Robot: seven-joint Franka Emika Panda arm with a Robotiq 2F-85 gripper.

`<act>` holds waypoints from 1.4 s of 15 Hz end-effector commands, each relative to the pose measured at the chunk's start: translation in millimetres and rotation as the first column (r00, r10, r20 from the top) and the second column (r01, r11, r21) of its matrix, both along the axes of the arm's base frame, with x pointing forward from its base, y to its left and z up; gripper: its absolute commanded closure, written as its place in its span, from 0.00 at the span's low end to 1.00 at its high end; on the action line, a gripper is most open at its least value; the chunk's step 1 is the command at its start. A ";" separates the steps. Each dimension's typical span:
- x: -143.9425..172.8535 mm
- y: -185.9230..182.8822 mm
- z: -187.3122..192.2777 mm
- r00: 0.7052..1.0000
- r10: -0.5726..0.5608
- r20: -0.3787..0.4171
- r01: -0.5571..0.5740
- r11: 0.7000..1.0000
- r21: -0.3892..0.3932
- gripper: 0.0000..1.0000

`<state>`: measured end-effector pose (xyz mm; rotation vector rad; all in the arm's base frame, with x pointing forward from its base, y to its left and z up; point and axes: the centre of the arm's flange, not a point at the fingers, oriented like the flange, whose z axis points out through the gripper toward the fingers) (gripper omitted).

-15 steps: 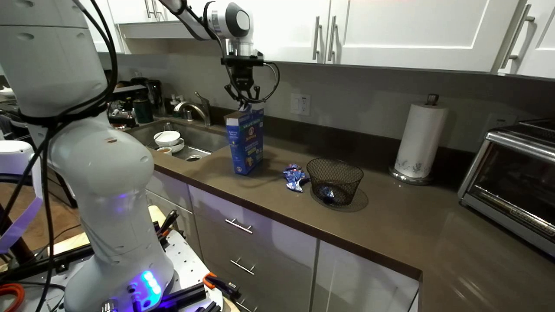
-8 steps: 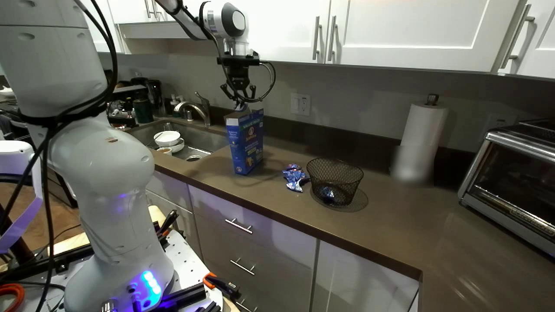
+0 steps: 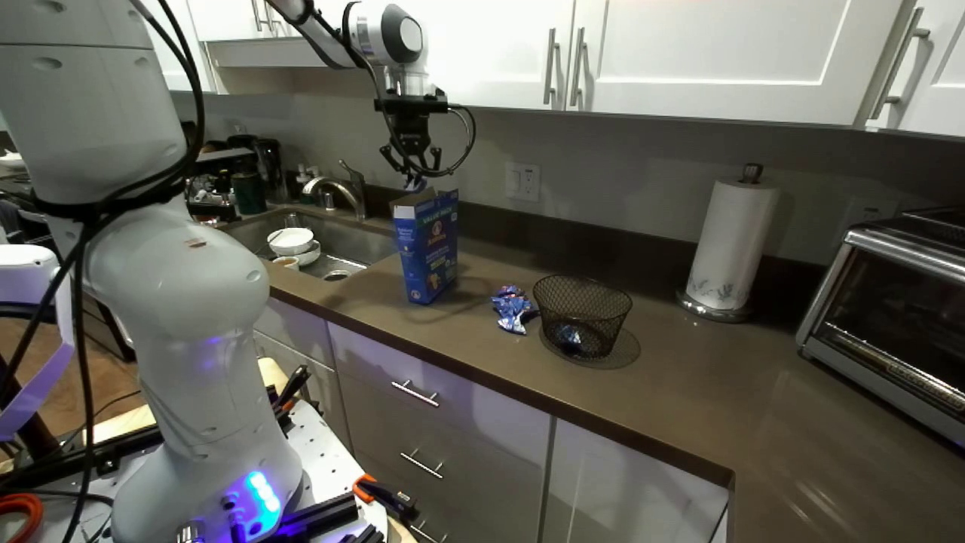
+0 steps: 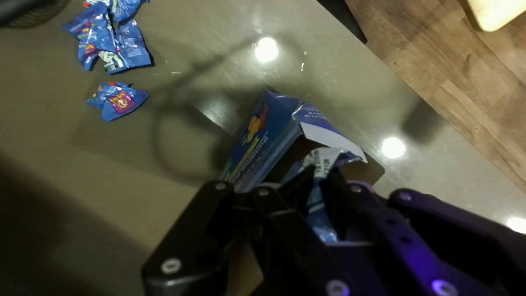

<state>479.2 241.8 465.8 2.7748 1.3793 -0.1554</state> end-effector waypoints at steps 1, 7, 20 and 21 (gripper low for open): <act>5.4 2.3 4.3 0.999 0.036 0.001 -0.036 0.999 0.019 0.93; 7.6 1.1 7.0 0.999 0.049 0.003 -0.049 0.998 0.026 0.47; 5.5 -14.8 4.6 0.999 0.010 -0.039 -0.009 1.000 0.002 0.00; 5.4 -17.2 4.1 0.999 0.004 -0.043 -0.004 1.000 0.001 0.00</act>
